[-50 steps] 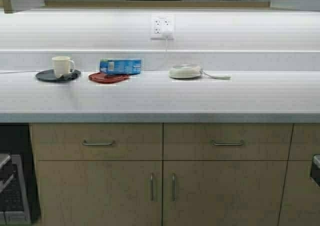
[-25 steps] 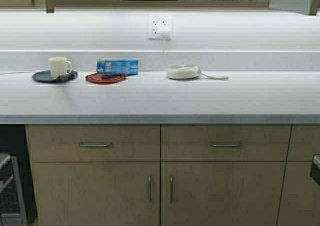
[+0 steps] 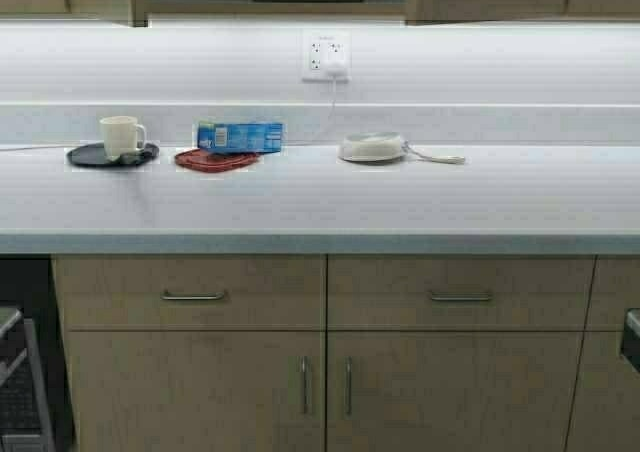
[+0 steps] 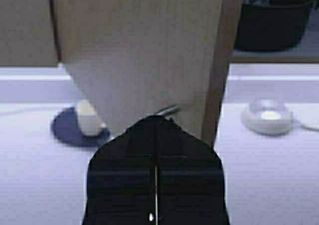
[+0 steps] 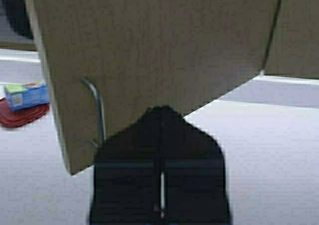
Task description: Open the cabinet, put the pot inside, then close it
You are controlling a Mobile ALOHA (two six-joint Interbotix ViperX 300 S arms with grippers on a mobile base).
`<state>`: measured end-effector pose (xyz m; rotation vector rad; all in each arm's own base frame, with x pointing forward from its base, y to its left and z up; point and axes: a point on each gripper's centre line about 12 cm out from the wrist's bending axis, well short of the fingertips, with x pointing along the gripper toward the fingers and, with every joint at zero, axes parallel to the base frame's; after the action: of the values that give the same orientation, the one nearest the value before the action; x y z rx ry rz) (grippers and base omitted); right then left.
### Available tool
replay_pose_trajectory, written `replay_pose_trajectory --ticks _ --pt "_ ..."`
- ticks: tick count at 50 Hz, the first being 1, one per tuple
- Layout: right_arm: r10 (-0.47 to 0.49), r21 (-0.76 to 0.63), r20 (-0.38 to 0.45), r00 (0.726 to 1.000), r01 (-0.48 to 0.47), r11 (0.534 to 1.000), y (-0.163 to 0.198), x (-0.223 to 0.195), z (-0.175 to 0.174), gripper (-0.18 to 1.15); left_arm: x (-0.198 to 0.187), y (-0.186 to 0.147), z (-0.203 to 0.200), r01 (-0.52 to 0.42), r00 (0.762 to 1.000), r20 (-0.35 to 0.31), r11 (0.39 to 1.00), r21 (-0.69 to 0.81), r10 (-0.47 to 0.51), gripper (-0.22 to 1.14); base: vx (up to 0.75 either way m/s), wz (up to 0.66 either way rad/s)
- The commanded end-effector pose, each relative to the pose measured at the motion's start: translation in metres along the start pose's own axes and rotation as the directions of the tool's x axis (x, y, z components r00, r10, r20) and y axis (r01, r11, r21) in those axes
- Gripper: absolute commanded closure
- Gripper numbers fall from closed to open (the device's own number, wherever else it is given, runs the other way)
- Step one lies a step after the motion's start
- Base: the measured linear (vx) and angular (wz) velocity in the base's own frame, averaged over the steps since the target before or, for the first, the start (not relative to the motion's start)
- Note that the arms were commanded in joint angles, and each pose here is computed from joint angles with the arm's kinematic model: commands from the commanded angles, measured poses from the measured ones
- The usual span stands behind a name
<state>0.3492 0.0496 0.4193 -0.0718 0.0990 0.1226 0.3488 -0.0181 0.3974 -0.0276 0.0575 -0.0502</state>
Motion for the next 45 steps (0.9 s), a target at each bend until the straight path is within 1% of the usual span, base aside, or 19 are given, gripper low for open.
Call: replay_pose_trajectory --ticks 1,9,14,17,20,26,32,35,41,45 --pt "0.070 0.013 0.018 0.997 -0.070 0.997 0.023 -0.021 -0.001 0.90 0.026 -0.001 0.018 0.002 0.999 0.032 1.000 0.005 -0.002 0.88 0.06 0.00" --pt "0.151 0.033 -0.003 0.989 -0.151 0.988 0.046 -0.044 -0.016 0.90 0.076 -0.006 0.029 0.012 0.999 0.033 1.000 0.004 -0.013 0.88 0.06 0.00" --pt "0.170 0.032 -0.010 0.985 -0.170 0.985 0.050 -0.057 -0.023 0.90 0.103 -0.020 0.034 0.046 0.999 0.013 0.999 0.004 -0.046 0.88 0.05 0.00" --pt "0.173 0.032 -0.009 0.985 -0.173 0.984 0.050 -0.063 -0.025 0.90 0.111 -0.030 0.037 0.068 0.998 -0.002 0.998 0.005 -0.068 0.88 0.05 0.00" --pt "0.172 0.032 -0.009 0.985 -0.171 0.985 0.049 -0.068 -0.026 0.90 0.110 -0.038 0.036 0.085 0.996 -0.021 0.996 0.006 -0.085 0.88 0.04 -0.01" --pt "0.168 0.032 -0.024 0.985 -0.168 0.985 0.047 -0.080 -0.025 0.90 0.087 -0.036 0.032 0.086 0.996 -0.036 0.996 0.012 -0.086 0.88 0.04 0.00" --pt "0.193 0.031 -0.028 0.981 -0.192 0.981 0.052 -0.091 -0.022 0.90 0.045 -0.033 0.019 0.086 0.995 -0.061 0.996 0.024 -0.084 0.88 0.03 -0.03" --pt "0.212 0.032 -0.023 0.977 -0.212 0.977 0.057 -0.093 -0.020 0.90 0.017 -0.034 0.010 0.096 0.993 -0.069 0.995 0.026 -0.094 0.88 0.03 -0.03" --pt "0.263 0.060 -0.021 0.965 -0.261 0.963 0.070 -0.095 -0.019 0.90 -0.029 -0.042 -0.003 0.135 0.989 -0.061 0.990 0.027 -0.133 0.88 0.04 -0.01" --pt "0.302 0.084 -0.010 0.953 -0.300 0.950 0.081 -0.091 -0.018 0.90 -0.049 -0.043 -0.009 0.145 0.988 -0.049 0.989 0.027 -0.144 0.88 0.04 0.04"
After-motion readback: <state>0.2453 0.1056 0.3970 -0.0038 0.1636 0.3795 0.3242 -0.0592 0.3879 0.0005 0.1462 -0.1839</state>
